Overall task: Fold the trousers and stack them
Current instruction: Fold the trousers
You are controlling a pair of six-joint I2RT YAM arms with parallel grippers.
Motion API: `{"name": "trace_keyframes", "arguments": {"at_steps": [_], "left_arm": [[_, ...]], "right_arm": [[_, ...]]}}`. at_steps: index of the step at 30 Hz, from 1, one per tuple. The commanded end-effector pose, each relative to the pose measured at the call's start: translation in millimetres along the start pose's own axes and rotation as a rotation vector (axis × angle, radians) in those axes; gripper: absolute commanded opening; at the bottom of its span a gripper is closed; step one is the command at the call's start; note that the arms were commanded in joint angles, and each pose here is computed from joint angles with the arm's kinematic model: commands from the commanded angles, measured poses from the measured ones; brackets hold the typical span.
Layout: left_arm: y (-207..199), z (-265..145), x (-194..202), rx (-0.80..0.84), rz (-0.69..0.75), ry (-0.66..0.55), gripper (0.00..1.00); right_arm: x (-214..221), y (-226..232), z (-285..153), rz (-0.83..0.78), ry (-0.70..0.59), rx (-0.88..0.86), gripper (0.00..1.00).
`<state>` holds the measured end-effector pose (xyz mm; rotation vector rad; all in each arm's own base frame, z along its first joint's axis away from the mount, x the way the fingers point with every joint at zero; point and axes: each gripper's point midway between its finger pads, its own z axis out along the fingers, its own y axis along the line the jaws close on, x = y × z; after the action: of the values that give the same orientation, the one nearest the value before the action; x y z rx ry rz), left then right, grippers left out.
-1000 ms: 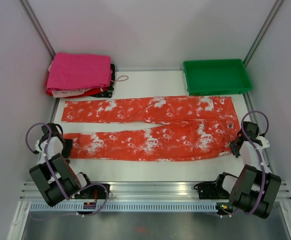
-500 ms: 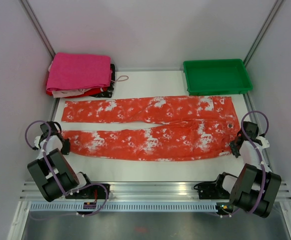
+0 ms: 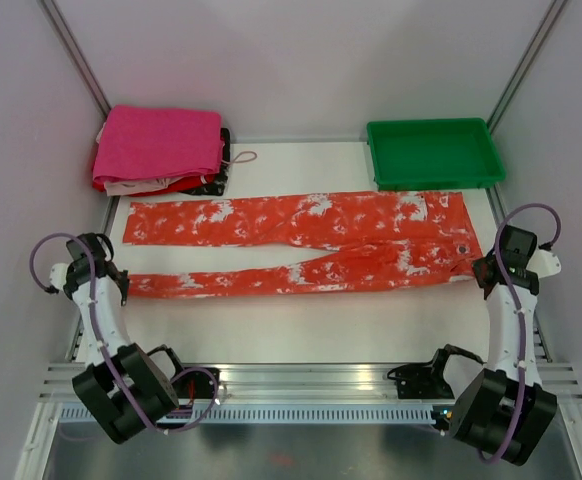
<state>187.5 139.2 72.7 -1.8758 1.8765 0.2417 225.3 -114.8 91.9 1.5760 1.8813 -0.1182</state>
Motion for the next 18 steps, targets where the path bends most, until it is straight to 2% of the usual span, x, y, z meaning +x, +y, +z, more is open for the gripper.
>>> {"name": "trace_keyframes", "arguments": {"at_steps": [1, 6, 13, 16, 18], "left_arm": [[-7.2, -40.2, -57.2, 0.026, -0.005, -0.216, 0.02], [-31.5, -74.6, -97.3, 0.096, -0.012, -0.33, 0.02], [-75.5, -86.7, -127.5, 0.19, -0.037, -0.367, 0.02], [-96.7, -81.7, -133.7, 0.212, -0.037, -0.359, 0.02], [-113.2, -74.3, -134.2, 0.192, -0.01, -0.355, 0.02]], "right_arm": [[-62.0, 34.5, -32.1, 0.0, -0.175, -0.072, 0.0], [-88.9, 61.1, -52.8, -0.032, -0.226, -0.146, 0.0], [-126.4, 113.8, -66.5, -0.109, -0.288, -0.273, 0.0], [-136.4, 134.5, -57.3, -0.146, -0.277, -0.283, 0.0], [-130.3, 142.9, -35.0, -0.176, -0.221, -0.26, 0.0]]}}
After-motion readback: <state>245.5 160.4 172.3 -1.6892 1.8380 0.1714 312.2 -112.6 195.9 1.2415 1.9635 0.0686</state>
